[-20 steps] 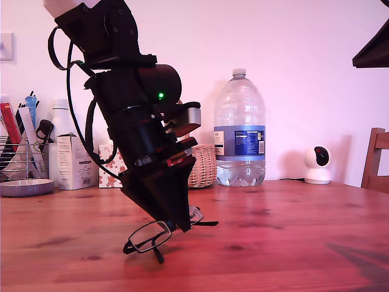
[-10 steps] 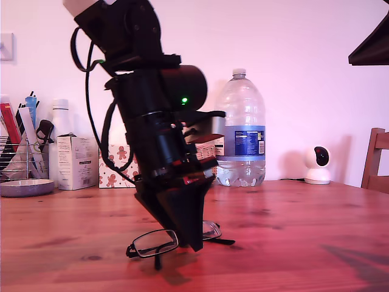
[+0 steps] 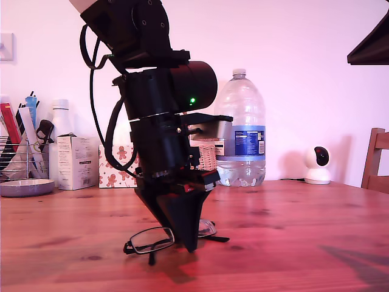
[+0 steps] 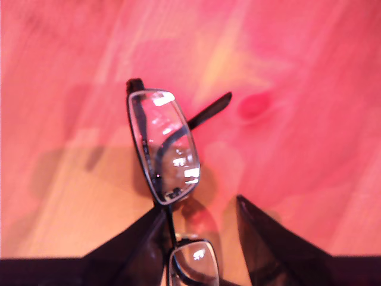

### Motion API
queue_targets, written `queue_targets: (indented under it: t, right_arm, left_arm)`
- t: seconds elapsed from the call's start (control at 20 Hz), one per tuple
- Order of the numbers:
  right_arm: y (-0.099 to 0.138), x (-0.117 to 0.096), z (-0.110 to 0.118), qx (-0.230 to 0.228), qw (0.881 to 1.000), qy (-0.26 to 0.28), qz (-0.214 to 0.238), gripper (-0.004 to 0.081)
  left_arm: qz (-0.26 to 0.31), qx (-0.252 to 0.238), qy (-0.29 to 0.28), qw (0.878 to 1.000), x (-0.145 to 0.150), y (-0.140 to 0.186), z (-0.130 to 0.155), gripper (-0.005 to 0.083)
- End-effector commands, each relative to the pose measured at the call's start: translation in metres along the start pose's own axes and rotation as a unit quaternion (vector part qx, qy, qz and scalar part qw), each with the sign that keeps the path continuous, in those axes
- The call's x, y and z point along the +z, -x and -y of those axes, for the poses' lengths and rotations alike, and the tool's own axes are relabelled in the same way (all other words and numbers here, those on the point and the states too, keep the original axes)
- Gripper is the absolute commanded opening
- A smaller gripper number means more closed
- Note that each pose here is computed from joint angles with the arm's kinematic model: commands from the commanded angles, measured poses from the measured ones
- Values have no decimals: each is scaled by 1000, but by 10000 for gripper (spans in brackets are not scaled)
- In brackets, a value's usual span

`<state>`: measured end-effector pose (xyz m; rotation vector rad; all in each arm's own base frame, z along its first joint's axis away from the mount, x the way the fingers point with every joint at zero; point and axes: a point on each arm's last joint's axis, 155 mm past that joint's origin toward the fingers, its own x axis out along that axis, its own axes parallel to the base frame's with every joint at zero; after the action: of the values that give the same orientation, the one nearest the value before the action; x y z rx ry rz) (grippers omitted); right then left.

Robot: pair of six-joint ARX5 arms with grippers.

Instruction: Pick up the glasses and close them, then place them back on the table

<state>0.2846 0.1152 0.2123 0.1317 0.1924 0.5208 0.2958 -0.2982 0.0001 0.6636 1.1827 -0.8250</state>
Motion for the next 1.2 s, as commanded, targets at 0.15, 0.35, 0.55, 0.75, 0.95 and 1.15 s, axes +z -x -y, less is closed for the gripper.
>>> queue_targets:
  t: [0.15, 0.35, 0.55, 0.75, 0.95, 1.15]
  right_arm:
    - [-2, -15, -11, 26, 999, -12, -24, -11]
    - [-12, -54, -43, 93, 991, 9, -95, -11]
    - [-19, -88, -78, 169, 971, 101, -138, 48]
    - [-20, -123, -94, 228, 922, 271, -157, 192]
    - [-20, -150, -100, 261, 885, 341, -177, 322]
    - [-21, -171, -111, 288, 846, 406, -191, 353]
  left_arm:
    - [-27, -11, -7, 1000, -13, -10, 9, 307]
    - [-41, -70, -64, 995, -24, -8, 34, 307]
    - [-16, -158, -118, 980, -21, -1, 66, 307]
    - [-1, -208, -162, 965, -22, 6, 85, 307]
    - [1, -213, -179, 960, -23, 7, 87, 307]
    - [6, -213, -187, 959, -22, 7, 87, 378]
